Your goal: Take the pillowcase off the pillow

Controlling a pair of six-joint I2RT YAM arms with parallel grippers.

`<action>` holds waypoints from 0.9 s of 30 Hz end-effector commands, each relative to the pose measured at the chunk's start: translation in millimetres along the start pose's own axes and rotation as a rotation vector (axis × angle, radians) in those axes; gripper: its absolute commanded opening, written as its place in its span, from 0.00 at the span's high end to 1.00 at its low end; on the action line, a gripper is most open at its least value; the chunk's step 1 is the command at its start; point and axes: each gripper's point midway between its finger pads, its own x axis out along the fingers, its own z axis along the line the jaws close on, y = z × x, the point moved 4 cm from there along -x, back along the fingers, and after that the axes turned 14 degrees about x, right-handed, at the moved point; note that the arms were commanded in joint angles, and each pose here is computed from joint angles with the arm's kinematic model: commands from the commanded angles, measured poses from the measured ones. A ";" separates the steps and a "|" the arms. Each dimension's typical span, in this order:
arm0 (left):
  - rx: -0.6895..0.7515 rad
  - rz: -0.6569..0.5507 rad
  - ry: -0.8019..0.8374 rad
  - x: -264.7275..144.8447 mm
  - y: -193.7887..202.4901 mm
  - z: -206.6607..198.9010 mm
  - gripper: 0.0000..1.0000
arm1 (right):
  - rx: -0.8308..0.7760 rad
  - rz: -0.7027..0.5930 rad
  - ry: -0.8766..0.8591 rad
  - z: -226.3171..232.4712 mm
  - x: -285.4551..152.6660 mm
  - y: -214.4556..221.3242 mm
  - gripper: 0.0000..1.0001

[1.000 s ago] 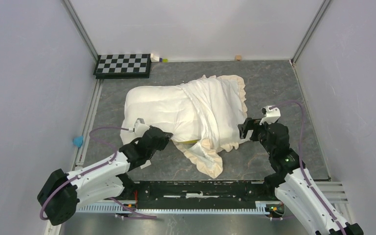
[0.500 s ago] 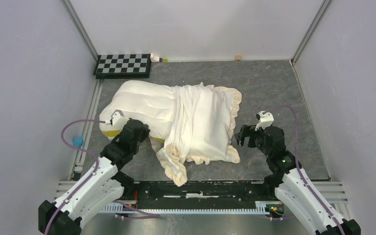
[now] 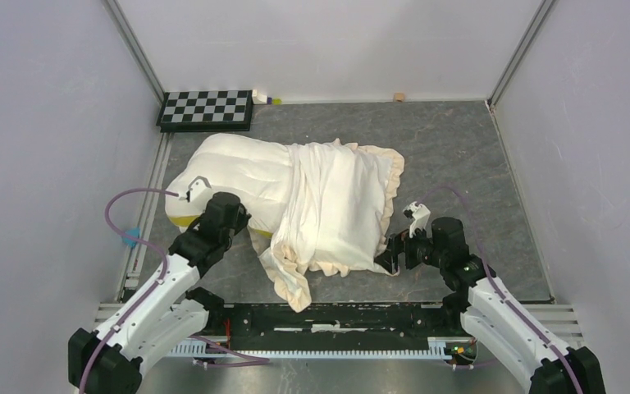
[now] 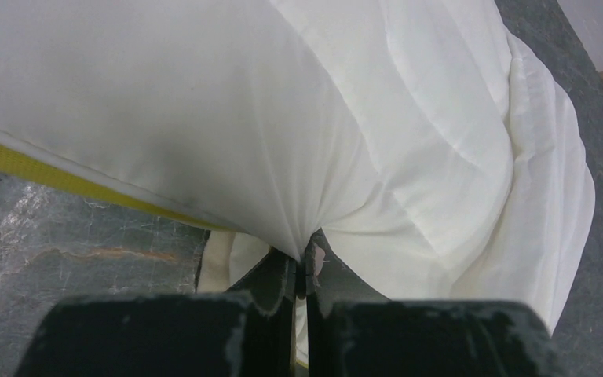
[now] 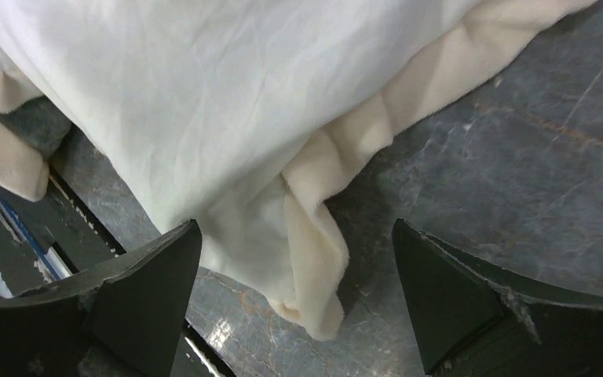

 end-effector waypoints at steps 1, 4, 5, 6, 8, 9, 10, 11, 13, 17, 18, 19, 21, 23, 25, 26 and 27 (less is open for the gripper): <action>-0.047 -0.091 0.033 -0.2 -27.5 -14.7 0.98 | 0.023 0.039 -0.035 1.9 4.6 15.5 0.02; -0.060 -0.092 0.034 -0.2 -28.5 -15.3 0.98 | 0.061 0.043 -0.089 5.4 8.2 25.7 0.13; -0.071 -0.094 0.034 -0.4 -28.5 -14.7 0.98 | 0.071 0.045 -0.117 8.0 9.2 28.6 0.18; -0.082 -0.096 0.037 -0.7 -28.1 -14.4 0.98 | 0.089 0.051 -0.133 9.0 9.8 32.5 0.28; -0.107 -0.104 0.041 -1.3 -27.5 -12.3 0.98 | 0.094 0.014 -0.142 10.7 11.2 26.7 0.54; -0.118 -0.109 0.039 -1.7 -27.3 -10.6 0.98 | 0.098 -0.010 -0.119 8.8 11.5 22.2 0.71; -0.125 -0.115 0.038 -2.4 -27.5 -8.9 0.98 | 0.108 -0.034 -0.091 6.4 11.4 17.8 0.91; -0.129 -0.120 0.029 -2.7 -27.8 -6.5 0.98 | 0.115 -0.070 -0.048 3.2 10.5 10.1 1.00; -0.137 -0.131 -0.007 -4.2 -29.1 1.5 0.98 | 0.123 -0.138 0.050 -4.1 5.8 -5.9 1.00; -0.255 -0.212 -0.172 -16.1 -33.4 37.8 0.98 | 0.126 -0.377 0.332 -23.1 -22.9 -57.3 1.00; -0.277 -0.237 -0.173 -19.8 -34.9 42.6 0.98 | 0.148 -0.437 0.415 -29.8 -33.6 -66.6 1.00; -0.300 -0.259 -0.179 -22.4 -35.9 47.0 0.98 | 0.195 -0.516 0.532 -39.5 -49.4 -75.5 1.00; -0.332 -0.305 -0.201 -28.8 -38.8 57.7 0.98 | 0.315 -0.674 0.739 -55.4 -83.0 -85.1 1.00; -0.359 -0.354 -0.248 -37.4 -43.2 71.1 0.98 | 0.345 -0.798 0.838 -61.1 -107.7 -92.5 1.00; -0.382 -0.397 -0.293 -46.9 -47.8 83.6 0.98 | 0.374 -0.903 0.883 -62.7 -126.9 -96.6 1.00; -0.396 -0.420 -0.314 -51.1 -49.9 89.5 0.98 | 0.387 -0.940 0.904 -64.2 -133.9 -96.6 1.00; -0.412 -0.436 -0.327 -54.6 -50.7 94.1 0.98 | 0.398 -0.976 0.910 -64.1 -140.0 -97.4 1.00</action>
